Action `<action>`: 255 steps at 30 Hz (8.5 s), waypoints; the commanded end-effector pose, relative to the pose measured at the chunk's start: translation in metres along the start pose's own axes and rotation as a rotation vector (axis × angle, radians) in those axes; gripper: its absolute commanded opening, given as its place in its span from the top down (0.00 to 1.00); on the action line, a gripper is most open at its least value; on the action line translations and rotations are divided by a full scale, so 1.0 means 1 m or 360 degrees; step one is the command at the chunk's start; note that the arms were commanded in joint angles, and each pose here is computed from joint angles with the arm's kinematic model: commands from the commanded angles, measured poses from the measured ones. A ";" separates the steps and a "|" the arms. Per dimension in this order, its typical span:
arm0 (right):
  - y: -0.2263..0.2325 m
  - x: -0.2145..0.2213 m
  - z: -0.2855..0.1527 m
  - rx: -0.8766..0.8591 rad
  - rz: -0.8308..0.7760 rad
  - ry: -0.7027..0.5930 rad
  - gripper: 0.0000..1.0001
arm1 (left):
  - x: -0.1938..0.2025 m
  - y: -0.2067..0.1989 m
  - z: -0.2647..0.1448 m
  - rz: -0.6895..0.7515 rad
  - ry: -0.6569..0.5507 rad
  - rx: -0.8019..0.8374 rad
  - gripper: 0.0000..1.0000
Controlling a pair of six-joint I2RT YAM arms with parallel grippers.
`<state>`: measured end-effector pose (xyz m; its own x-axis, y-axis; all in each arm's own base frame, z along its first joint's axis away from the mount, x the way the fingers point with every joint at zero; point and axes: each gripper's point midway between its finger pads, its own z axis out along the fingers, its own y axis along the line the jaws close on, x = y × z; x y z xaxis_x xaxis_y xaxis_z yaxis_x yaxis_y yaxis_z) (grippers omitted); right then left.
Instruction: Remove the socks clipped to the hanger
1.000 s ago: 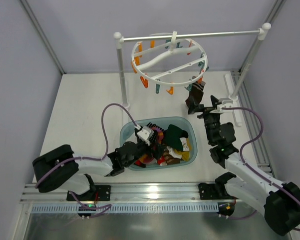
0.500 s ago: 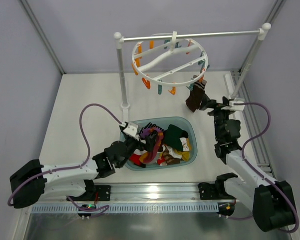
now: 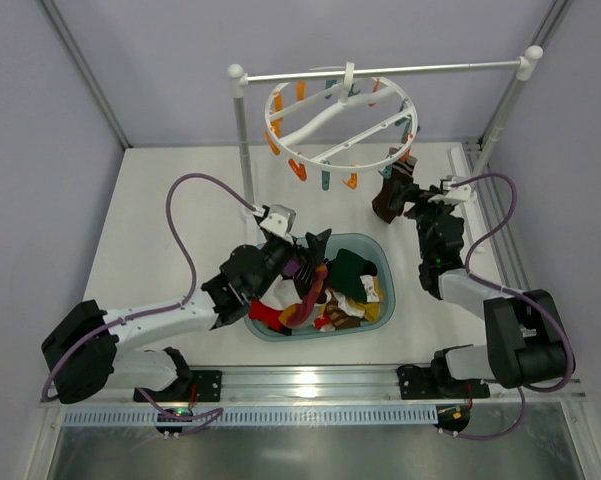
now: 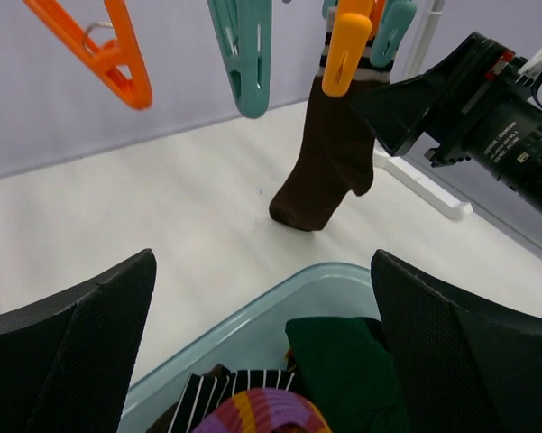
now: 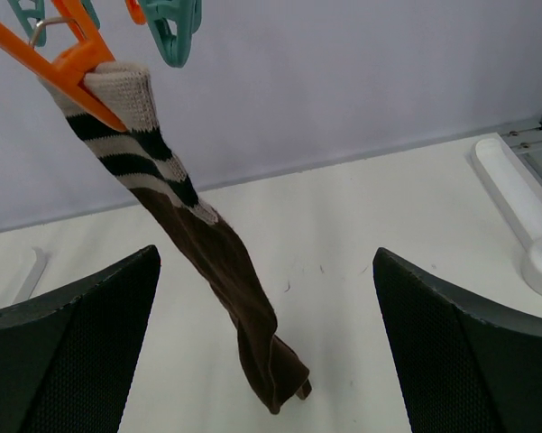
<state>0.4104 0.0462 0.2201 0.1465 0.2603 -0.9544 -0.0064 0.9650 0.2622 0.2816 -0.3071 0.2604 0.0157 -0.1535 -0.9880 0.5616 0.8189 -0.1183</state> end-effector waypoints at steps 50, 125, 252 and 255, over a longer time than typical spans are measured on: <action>0.093 -0.064 -0.046 -0.0881 0.0271 -0.0263 0.96 | 0.032 -0.022 0.010 -0.0111 -0.0254 0.0531 0.00; 0.193 -0.056 -0.090 -0.1321 0.0261 -0.0006 0.96 | 0.042 -0.094 0.088 0.0013 -0.0349 0.0819 0.00; 0.190 -0.100 -0.044 -0.0861 0.0025 -0.0405 0.74 | 0.084 -0.057 0.063 -0.0003 -0.0204 0.0635 1.00; 0.188 -0.097 -0.040 -0.0832 0.0019 -0.0379 0.49 | 0.082 -0.057 0.062 -0.0005 -0.0211 0.0635 1.00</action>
<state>0.3560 0.2079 0.3279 0.2934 0.2734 -0.9160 -0.4994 0.8609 0.0970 0.2990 -0.4009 0.1509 0.0032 -0.1371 -0.9905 0.8369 0.5425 -0.0724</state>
